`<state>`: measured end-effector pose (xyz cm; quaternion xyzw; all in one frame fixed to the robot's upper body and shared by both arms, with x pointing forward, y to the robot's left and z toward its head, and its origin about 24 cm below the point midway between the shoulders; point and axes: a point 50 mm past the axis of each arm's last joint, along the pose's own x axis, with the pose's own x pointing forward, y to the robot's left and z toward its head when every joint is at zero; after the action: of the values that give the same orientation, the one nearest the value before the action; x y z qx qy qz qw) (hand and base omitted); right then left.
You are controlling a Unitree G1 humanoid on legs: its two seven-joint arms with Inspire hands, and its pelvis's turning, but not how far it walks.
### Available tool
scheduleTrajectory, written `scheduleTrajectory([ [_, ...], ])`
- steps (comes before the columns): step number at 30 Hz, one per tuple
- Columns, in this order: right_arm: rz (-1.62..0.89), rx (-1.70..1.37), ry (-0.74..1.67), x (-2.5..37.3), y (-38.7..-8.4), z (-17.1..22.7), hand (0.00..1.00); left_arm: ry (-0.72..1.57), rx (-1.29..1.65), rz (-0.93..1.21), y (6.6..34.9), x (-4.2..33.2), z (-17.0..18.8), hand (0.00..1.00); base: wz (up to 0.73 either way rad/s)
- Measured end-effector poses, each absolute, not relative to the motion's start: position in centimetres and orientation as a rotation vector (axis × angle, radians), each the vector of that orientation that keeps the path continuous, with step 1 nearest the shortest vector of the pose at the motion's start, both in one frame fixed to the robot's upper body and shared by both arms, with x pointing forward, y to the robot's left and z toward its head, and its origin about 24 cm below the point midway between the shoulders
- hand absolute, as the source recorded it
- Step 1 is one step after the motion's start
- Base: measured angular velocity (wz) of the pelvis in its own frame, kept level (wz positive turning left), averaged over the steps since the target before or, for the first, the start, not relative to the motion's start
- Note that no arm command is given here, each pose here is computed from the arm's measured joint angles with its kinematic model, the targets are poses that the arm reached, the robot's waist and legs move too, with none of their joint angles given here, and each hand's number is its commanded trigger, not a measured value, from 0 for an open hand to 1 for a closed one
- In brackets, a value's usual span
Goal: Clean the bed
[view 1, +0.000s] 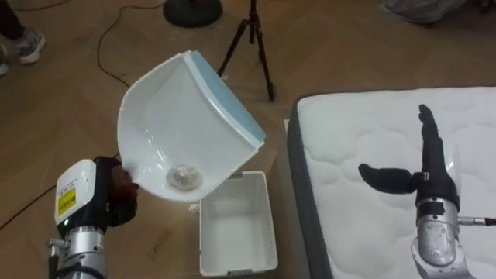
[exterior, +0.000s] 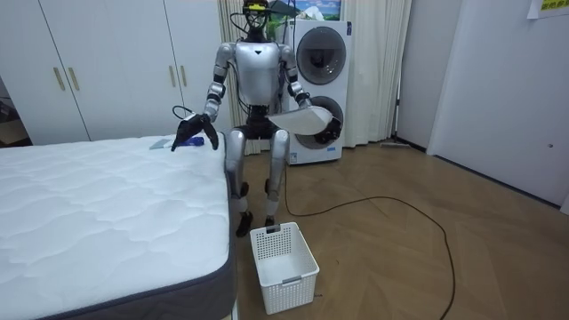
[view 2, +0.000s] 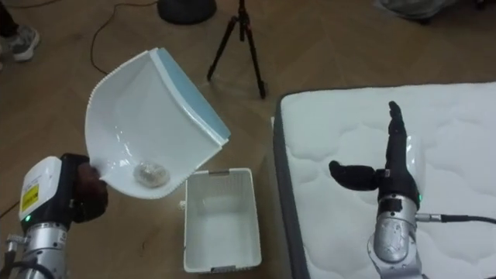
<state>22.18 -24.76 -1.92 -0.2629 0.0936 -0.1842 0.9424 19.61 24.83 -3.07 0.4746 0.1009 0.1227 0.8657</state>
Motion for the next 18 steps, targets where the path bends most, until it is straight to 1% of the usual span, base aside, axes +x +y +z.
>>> scheduleTrajectory([
  [3,-0.382,-0.522,0.220,21.9,-24.9,-2.5,0.00,0.211,0.981,0.254,24.7,20.1,-3.1,1.00,0.51],
  [6,-0.385,-0.520,0.222,21.9,-25.0,-2.5,0.00,0.202,0.987,0.246,24.7,20.3,-3.0,1.00,0.78],
  [11,-0.381,-0.520,0.216,22.1,-25.0,-2.4,0.00,0.212,1.001,0.220,24.6,20.8,-3.3,1.00,0.59],
  [14,-0.368,-0.532,0.249,21.5,-25.0,-3.2,0.00,0.234,1.012,0.217,24.9,21.0,-3.6,1.00,0.69],
  [18,-0.297,-0.554,0.257,21.7,-24.0,-3.6,0.00,0.347,1.039,0.208,25.9,20.1,-5.1,1.00,0.12],
])
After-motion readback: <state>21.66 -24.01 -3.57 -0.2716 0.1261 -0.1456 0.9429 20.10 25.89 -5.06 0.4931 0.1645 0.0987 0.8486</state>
